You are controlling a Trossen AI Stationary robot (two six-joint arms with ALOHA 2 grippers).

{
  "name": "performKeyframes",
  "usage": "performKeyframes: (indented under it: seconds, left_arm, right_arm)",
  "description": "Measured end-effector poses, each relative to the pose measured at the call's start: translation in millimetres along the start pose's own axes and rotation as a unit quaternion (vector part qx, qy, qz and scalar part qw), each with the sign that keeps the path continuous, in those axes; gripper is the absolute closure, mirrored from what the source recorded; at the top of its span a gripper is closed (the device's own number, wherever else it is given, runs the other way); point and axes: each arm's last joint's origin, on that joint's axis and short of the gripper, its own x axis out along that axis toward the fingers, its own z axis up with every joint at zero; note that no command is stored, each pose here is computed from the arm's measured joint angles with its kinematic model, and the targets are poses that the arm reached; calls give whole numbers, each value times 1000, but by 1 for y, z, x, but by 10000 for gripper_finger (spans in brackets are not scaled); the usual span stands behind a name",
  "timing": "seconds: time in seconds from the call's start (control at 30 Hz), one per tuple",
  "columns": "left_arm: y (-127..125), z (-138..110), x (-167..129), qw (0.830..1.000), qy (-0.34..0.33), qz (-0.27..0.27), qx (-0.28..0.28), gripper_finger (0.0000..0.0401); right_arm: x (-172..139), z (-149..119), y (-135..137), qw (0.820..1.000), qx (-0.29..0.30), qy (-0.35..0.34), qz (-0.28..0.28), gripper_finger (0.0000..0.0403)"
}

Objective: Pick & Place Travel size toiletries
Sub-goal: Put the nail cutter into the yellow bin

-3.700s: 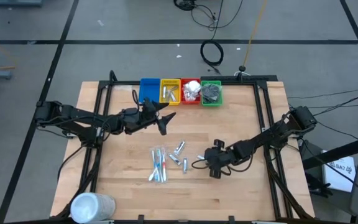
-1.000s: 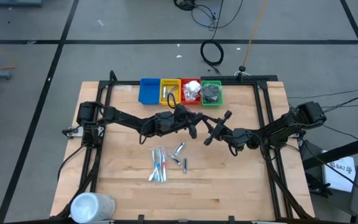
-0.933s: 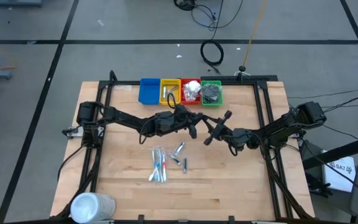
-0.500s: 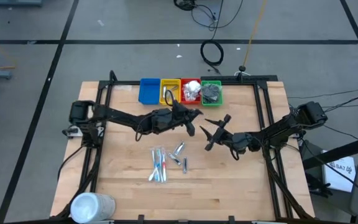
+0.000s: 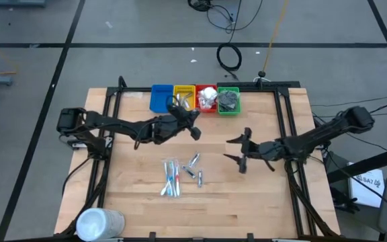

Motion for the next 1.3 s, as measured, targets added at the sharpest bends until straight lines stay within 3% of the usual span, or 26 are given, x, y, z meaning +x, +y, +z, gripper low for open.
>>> performKeyframes:
  seconds: [0.2,0.43,0.7,1.07,1.3]
  left_arm:
    - [31,-25,-22,998,11,48,-41,393]
    - [52,-45,-42,992,15,79,-92,393]
    - [69,-47,-30,985,14,118,-128,393]
    - [124,-41,-3,963,47,119,-238,393]
    - [133,-17,24,957,140,153,-204,393]
  right_arm:
    - [-23,0,-4,998,15,7,68,162]
    - [-45,-33,-12,985,72,-27,154,171]
    - [-55,-51,-19,978,100,-79,162,174]
    - [-56,-51,-20,980,95,-81,157,181]
    - [-55,-50,-22,981,91,-86,149,182]
